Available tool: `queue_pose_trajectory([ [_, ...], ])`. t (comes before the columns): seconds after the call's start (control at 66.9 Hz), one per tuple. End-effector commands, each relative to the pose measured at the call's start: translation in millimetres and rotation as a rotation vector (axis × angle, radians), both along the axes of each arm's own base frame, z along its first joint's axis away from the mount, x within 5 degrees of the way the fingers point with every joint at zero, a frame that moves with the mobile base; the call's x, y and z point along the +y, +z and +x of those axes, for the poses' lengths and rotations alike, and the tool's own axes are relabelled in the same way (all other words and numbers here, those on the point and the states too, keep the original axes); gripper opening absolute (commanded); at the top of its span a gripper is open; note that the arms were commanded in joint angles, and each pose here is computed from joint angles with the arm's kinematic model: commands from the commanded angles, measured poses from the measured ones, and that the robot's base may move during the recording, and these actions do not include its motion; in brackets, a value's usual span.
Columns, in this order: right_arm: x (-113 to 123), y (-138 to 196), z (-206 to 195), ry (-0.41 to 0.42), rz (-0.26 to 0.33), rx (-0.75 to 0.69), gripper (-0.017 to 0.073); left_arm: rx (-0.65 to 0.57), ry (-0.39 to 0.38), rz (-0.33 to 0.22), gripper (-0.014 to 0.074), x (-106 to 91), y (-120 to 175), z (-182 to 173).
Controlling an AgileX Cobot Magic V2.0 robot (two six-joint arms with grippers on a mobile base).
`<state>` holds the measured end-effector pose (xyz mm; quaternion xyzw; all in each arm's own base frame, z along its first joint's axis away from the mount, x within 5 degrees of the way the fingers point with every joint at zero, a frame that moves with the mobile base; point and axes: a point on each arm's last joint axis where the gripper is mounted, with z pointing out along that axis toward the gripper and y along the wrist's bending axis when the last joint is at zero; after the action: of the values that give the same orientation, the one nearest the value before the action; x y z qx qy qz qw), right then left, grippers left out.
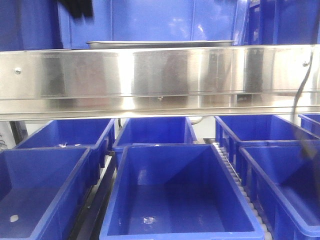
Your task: Stack silver trays without gaps
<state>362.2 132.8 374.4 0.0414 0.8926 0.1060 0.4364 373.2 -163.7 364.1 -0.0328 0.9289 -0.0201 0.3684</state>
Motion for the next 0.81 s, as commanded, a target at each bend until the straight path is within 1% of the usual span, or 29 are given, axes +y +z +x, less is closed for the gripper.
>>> queue_pose_trajectory([
  [0.0, -3.4, 15.2, -3.8, 0.007, 0.013, -0.069, -0.0022, -0.067, -0.011, 0.007, 0.0025, 1.3, 10.5, -0.2],
  [0.105, -5.4, 22.2, -8.7, 0.007, 0.018, -0.085, -0.0022, -0.049, -0.018, 0.016, 0.0025, 2.3, 12.7, -3.0],
  [0.194, -6.4, 34.6, -17.9, 0.050, -0.021, -0.129, -0.0022, 0.015, -0.039, 0.020, 0.0025, 4.2, 17.8, -12.6],
  [0.239, -8.9, 44.9, -24.3, 0.070, -0.038, -0.170, -0.0022, 0.012, -0.042, 0.008, 0.0025, 6.1, 24.3, -17.9],
  [0.284, -11.1, 53.1, -30.1, 0.077, -0.038, -0.199, -0.0022, 0.002, -0.048, -0.012, 0.0025, 6.1, 31.1, -23.4],
  [0.359, -15.5, 63.3, -40.7, 0.075, -0.031, -0.224, -0.0022, -0.062, -0.078, -0.046, 0.0025, 2.8, 45.9, -35.2],
  [0.418, -19.6, 64.5, -52.2, 0.094, -0.044, -0.248, -0.0022, -0.151, -0.144, -0.089, 0.0025, -6.9, 54.8, -50.2],
  [0.478, -21.8, 62.4, -61.2, 0.113, -0.036, -0.291, -0.0022, -0.219, -0.196, -0.132, 0.0025, -12.9, 59.2, -62.9],
  [0.508, -23.1, 57.2, -66.4, 0.122, -0.032, -0.304, -0.0022, -0.248, -0.222, -0.155, 0.0025, -16.2, 56.8, -67.9],
  [0.568, -26.4, 55.6, -79.8, 0.141, -0.008, -0.371, -0.0022, -0.297, -0.271, -0.191, 0.0025, -20.1, 54.7, -79.7],
  [0.672, -32.6, 44.4, -105.6, 0.181, 0.034, -0.485, -0.0022, -0.377, -0.342, -0.243, 0.0025, -18.6, 47.7, -99.6],
  [0.792, -39.0, 30.7, -132.9, 0.220, 0.081, -0.602, -0.0022, -0.465, -0.401, -0.299, 0.0025, -6.2, 37.1, -126.1],
])
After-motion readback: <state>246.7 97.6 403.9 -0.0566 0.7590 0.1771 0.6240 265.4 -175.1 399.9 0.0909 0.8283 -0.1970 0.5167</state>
